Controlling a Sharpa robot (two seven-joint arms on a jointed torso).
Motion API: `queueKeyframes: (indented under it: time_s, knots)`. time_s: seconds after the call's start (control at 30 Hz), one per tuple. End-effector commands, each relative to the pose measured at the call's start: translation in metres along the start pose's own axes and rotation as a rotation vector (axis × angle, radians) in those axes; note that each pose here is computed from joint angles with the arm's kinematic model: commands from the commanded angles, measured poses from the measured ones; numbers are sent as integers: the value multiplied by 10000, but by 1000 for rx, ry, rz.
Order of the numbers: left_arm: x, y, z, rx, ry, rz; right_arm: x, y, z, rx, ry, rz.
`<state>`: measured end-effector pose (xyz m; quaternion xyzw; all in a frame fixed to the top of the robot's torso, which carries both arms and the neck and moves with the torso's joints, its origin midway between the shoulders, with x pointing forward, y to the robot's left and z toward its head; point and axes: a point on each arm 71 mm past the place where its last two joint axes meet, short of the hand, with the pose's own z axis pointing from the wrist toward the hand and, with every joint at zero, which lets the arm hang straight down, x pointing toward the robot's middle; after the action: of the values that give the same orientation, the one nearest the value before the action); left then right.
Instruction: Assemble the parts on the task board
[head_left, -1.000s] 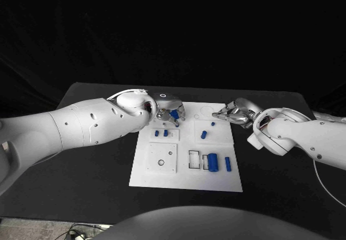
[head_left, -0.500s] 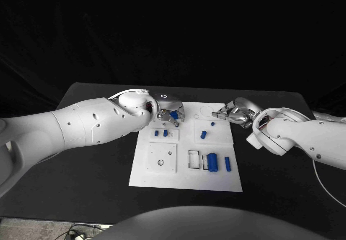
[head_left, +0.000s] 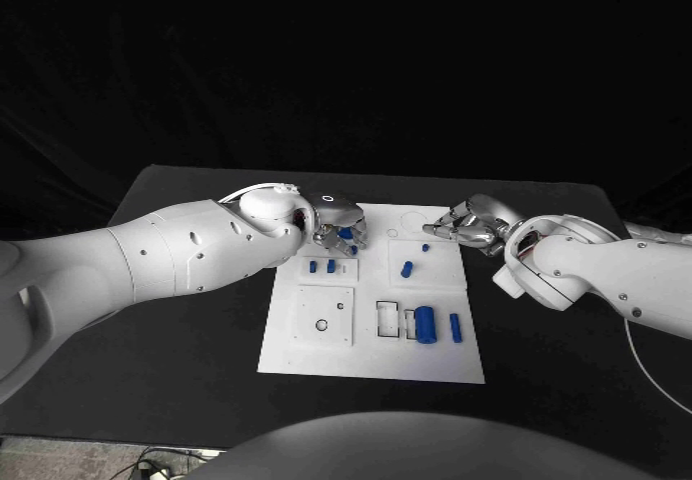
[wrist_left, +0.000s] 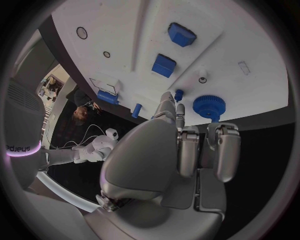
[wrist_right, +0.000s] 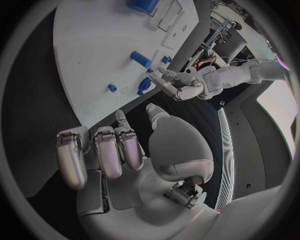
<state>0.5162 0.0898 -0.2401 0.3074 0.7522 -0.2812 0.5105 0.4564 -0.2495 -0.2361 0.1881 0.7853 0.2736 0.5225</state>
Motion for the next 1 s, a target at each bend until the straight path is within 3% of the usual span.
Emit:
queueKeyframes:
  time_s: [0.03, 0.67, 1.0]
  knots:
    - [12, -8, 13, 0, 19, 19, 15, 9, -1, -4, 11, -4]
    - [0, -4, 37, -19, 8, 35, 24, 12, -4, -2, 19, -5]
    - [7, 9, 62, -31, 28, 36, 29, 9, -3, 3, 26, -4]
